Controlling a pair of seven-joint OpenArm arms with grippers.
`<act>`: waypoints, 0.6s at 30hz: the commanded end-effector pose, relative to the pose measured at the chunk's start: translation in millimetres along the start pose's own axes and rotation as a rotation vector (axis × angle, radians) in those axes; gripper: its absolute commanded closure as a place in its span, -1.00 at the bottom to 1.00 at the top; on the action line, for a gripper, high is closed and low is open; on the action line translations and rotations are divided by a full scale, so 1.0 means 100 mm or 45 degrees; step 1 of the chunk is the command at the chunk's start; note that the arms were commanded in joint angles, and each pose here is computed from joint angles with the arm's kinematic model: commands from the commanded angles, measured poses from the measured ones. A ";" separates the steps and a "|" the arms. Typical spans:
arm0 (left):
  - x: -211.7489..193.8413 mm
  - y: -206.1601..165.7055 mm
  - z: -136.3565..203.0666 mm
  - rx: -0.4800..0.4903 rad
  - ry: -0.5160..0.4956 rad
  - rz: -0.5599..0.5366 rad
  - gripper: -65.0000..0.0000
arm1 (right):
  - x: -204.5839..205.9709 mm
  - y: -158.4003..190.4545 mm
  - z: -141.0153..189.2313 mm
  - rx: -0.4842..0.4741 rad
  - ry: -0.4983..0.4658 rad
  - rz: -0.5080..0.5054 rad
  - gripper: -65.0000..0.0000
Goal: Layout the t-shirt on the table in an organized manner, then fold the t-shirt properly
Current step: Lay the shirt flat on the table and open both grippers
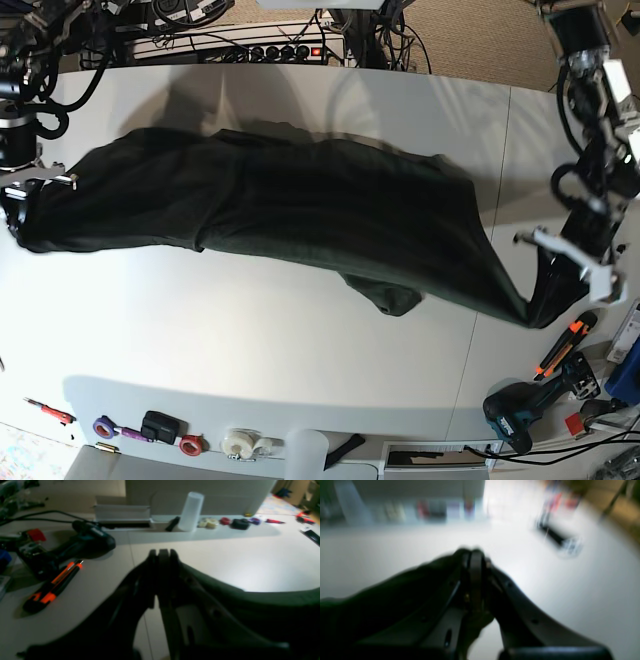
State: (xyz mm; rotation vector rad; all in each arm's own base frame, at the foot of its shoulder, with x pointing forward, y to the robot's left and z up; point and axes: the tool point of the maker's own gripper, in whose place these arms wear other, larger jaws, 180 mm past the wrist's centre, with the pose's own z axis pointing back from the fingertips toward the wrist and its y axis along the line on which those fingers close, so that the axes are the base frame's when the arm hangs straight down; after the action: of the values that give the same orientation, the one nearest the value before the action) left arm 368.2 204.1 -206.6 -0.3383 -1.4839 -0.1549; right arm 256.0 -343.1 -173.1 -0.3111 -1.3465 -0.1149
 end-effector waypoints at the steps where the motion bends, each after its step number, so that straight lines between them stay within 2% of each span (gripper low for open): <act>1: 0.21 0.02 -0.06 -0.010 -0.090 -0.030 1.00 | 0.19 -0.01 -0.02 0.006 -0.114 -0.005 1.00; 9: 0.19 0.33 -0.49 0.078 -0.061 0.027 1.00 | -0.08 -0.17 -0.39 -0.017 -0.067 -0.193 1.00; 18: 0.10 0.57 -0.63 0.142 -0.049 0.065 1.00 | -0.45 -0.24 -0.74 -0.022 0.030 -0.391 1.00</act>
State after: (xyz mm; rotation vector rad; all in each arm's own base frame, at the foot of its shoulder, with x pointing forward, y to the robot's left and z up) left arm 440.1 231.1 -236.2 -0.3016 -1.4278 -0.0274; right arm 304.6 -385.0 -251.3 -0.0905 -1.2849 -0.3948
